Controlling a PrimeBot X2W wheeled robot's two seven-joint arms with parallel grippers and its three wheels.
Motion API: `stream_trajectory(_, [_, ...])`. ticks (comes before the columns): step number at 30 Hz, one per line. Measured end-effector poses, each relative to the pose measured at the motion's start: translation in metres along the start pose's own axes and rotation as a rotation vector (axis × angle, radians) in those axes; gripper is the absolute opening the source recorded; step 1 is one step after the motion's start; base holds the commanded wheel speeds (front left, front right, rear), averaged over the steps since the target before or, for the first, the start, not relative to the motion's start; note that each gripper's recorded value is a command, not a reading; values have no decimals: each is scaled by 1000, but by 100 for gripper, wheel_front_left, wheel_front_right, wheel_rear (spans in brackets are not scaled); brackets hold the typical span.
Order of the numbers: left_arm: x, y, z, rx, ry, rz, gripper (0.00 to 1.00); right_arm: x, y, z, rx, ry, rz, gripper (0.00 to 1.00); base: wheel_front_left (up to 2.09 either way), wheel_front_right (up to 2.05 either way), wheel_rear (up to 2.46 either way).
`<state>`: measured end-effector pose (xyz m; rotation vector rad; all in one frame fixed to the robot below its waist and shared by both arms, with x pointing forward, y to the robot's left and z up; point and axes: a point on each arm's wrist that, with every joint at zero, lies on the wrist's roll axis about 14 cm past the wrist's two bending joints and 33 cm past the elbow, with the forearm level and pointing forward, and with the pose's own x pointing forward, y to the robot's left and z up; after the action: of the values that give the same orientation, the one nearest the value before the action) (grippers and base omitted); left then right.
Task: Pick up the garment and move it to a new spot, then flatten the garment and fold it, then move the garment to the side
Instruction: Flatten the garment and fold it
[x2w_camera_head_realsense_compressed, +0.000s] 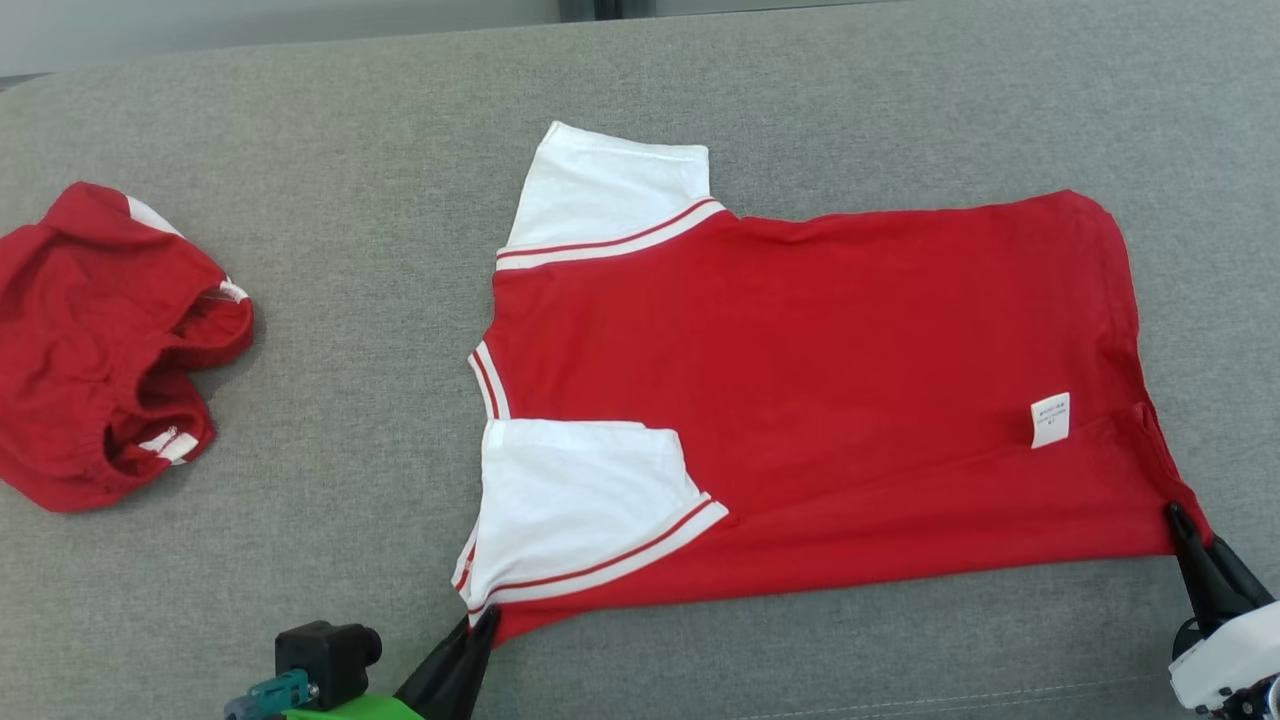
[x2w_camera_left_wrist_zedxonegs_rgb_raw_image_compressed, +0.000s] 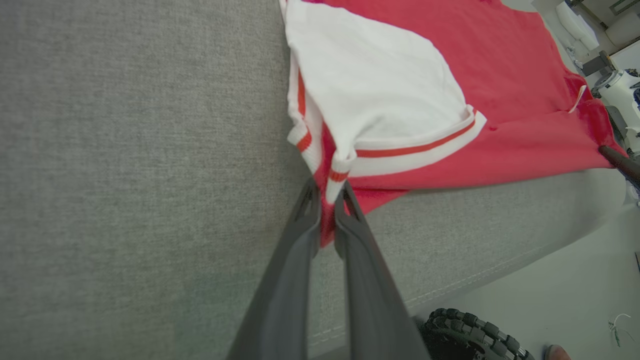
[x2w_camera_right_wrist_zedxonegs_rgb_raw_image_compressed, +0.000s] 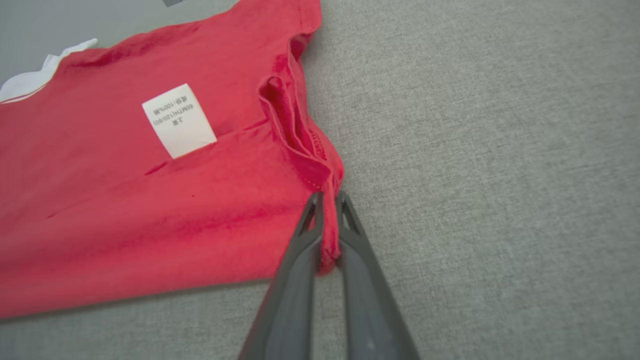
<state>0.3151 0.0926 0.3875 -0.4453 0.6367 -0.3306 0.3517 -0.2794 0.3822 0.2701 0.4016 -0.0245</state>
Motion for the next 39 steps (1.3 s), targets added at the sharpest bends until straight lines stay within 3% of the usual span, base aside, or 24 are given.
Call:
stream_trajectory(5, [-4, 0, -10, 11, 42, 12, 0, -8, -3, -3, 2, 2, -11, 0, 0, 0, 0])
stream_trajectory(6, [-4, -1, -11, 12, 50, 12, 0, -8, -3, -3, 4, 0, -14, 27, 0, 0, 0])
stream_trajectory(7, [-5, -2, -12, 12, 54, 11, 0, -9, -4, -3, 5, 0, -17, 48, 0, 0, 0])
stream_trajectory(8, [-5, -2, -12, 10, 53, 13, 32, -10, -5, -4, 5, 2, -20, 100, 0, 0, 0])
stream_trajectory(9, [-5, -3, -12, 8, 55, 14, 86, -10, -6, -4, 3, 3, -23, 100, 0, 0, 0])
stream_trajectory(10, [-5, -3, -13, 8, 59, 15, 100, -11, -7, -4, 1, 4, -28, 100, 0, 0, 0])
stream_trajectory(16, [-7, -2, 3, 37, 15, 25, 100, -10, -8, 14, -19, -51, -23, 100, 0, 0, 0])
stream_trajectory(21, [-8, -7, 59, 77, -161, 24, 100, -6, 0, 44, -90, -142, 6, 100, 0, 0, 0])
stream_trajectory(29, [33, -24, 178, 344, -320, -51, 100, 22, 41, 56, -114, -197, 99, 100, 0, 0, 0])
stream_trajectory(34, [79, -26, 232, 491, -253, -49, 100, 51, 61, 67, -140, -220, 159, 100, 0, 0, 0])
stream_trajectory(39, [135, -36, 249, 503, -91, -94, 100, 74, 72, 65, -138, -214, 188, 100, 0, 0, 0])
